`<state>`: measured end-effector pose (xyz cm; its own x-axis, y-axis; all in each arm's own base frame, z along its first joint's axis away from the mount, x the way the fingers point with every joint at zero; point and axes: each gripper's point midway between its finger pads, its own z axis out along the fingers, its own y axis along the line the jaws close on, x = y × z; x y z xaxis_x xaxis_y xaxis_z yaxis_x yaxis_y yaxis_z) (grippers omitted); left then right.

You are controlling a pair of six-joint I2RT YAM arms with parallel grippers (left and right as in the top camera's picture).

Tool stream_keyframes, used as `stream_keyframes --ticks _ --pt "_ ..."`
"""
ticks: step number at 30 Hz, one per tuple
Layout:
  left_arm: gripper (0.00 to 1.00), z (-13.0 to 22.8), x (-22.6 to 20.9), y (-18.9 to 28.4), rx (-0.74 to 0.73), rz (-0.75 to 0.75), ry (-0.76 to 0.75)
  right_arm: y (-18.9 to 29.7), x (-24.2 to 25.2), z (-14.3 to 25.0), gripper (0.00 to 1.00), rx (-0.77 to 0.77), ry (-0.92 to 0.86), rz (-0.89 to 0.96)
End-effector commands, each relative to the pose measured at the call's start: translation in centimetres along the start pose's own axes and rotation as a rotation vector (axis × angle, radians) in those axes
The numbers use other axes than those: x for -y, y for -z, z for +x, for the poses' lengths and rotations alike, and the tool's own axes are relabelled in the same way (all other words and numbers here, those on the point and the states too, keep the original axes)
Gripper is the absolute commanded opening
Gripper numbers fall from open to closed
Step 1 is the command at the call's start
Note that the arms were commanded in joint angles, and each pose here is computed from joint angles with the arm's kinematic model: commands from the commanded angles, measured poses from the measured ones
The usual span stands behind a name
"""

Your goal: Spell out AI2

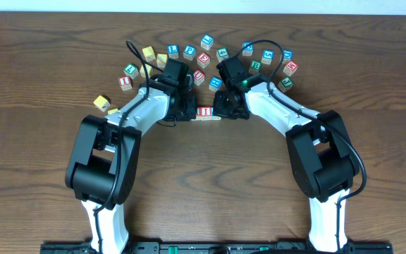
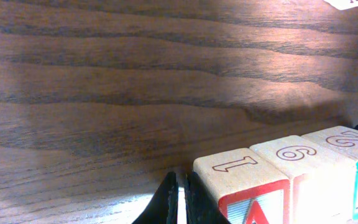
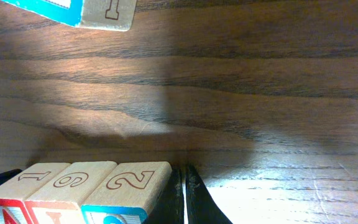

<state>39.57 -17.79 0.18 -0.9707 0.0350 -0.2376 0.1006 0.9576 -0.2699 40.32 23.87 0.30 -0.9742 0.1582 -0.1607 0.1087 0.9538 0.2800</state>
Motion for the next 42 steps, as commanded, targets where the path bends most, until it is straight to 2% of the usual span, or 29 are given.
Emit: stream_keyframes --ticks 1,13,27,42 --pt "0.08 0.1 2.2 -0.4 -0.009 0.042 -0.036 0.6 -1.7 0.6 0.01 -0.008 0.009 -0.051" --pt "0.07 0.0 2.0 -0.4 -0.007 0.034 -0.047 0.7 -1.5 0.4 0.01 -0.008 0.002 -0.048" --pt "0.08 -0.2 0.4 0.1 -0.013 0.02 -0.041 1.1 1.3 -0.4 0.01 -0.026 -0.015 -0.012" --pt "0.08 -0.9 -1.3 0.6 0.001 0.01 -0.04 1.6 1.3 -0.7 0.01 -0.019 -0.017 -0.017"
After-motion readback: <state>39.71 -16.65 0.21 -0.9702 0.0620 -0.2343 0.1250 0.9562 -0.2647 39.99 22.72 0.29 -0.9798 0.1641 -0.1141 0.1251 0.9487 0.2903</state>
